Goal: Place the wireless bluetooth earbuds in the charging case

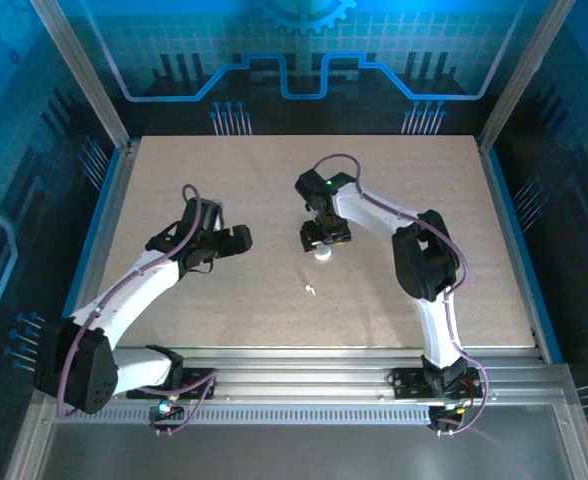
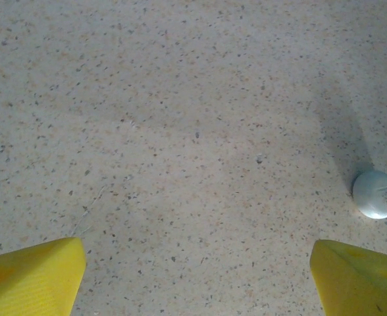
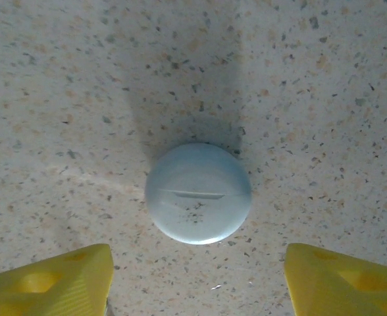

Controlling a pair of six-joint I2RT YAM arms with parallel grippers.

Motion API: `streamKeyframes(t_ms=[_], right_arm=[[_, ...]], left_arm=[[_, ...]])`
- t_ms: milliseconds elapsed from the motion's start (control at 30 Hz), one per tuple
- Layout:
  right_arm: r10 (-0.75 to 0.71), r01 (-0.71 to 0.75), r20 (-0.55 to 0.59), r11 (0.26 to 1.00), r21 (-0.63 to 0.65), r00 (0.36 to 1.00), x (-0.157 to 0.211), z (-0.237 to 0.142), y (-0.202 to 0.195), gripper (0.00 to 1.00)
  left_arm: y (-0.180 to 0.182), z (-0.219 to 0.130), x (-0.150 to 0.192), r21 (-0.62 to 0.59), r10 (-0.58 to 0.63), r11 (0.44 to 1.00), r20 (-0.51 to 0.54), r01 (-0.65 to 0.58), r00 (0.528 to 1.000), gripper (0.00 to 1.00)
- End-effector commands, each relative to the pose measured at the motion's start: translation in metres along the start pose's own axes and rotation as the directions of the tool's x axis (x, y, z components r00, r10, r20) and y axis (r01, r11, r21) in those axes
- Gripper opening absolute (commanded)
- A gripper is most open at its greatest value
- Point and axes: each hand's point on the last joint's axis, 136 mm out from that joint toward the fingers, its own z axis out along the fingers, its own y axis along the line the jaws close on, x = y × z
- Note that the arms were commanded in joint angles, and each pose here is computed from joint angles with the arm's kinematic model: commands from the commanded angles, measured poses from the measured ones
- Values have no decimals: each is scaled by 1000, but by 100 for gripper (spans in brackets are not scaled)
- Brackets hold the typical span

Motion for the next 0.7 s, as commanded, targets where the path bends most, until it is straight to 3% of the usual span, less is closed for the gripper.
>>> streamKeyframes(t_ms=[0, 433, 667], right_arm=[[2, -2, -35, 1000, 17, 999, 0, 7, 1, 71], [7, -6, -81, 1000, 18, 997, -6, 33, -2, 69], [16, -16, -97, 1000, -4, 995, -5, 41, -1, 63]], left_arm=[[-1, 0, 2, 5, -39, 999, -48, 39, 998, 89], [-1, 7, 0, -6, -27, 1000, -73, 26, 997, 90], [0, 9, 2, -5, -27, 1000, -78, 27, 997, 91]])
